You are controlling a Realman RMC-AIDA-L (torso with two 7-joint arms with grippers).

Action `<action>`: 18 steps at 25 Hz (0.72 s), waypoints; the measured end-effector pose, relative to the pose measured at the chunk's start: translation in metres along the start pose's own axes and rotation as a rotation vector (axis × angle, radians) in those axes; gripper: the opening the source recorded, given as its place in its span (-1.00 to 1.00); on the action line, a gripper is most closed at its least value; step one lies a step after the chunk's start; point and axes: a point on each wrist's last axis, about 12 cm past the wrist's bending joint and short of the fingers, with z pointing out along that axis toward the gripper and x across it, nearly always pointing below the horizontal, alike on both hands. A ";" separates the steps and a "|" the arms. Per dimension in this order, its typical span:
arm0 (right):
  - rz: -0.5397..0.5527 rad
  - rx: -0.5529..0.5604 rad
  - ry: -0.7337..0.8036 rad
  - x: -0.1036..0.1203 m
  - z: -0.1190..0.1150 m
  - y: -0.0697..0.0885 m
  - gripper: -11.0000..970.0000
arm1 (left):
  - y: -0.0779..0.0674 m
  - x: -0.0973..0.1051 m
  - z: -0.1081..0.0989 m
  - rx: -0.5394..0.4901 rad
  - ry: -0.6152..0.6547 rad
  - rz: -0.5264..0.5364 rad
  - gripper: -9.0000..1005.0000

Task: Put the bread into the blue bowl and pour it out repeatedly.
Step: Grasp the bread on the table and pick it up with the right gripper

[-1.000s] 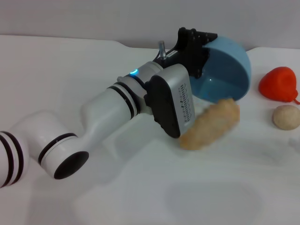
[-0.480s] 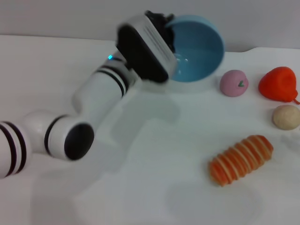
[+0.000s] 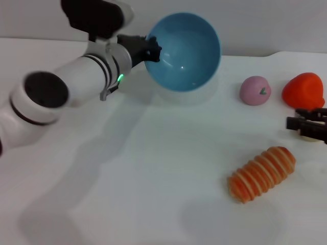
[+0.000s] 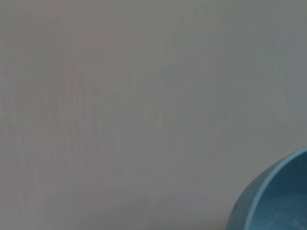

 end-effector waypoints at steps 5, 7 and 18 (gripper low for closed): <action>-0.120 -0.058 0.092 -0.020 0.017 0.009 -0.08 | 0.022 0.005 -0.004 0.127 0.110 -0.269 -0.98; -0.195 -0.079 0.135 -0.031 0.024 0.016 -0.08 | 0.029 0.008 -0.008 0.192 0.171 -0.373 -0.98; -0.449 -0.125 0.477 -0.061 0.065 0.045 -0.08 | 0.050 0.028 -0.031 0.268 0.444 -0.518 -0.98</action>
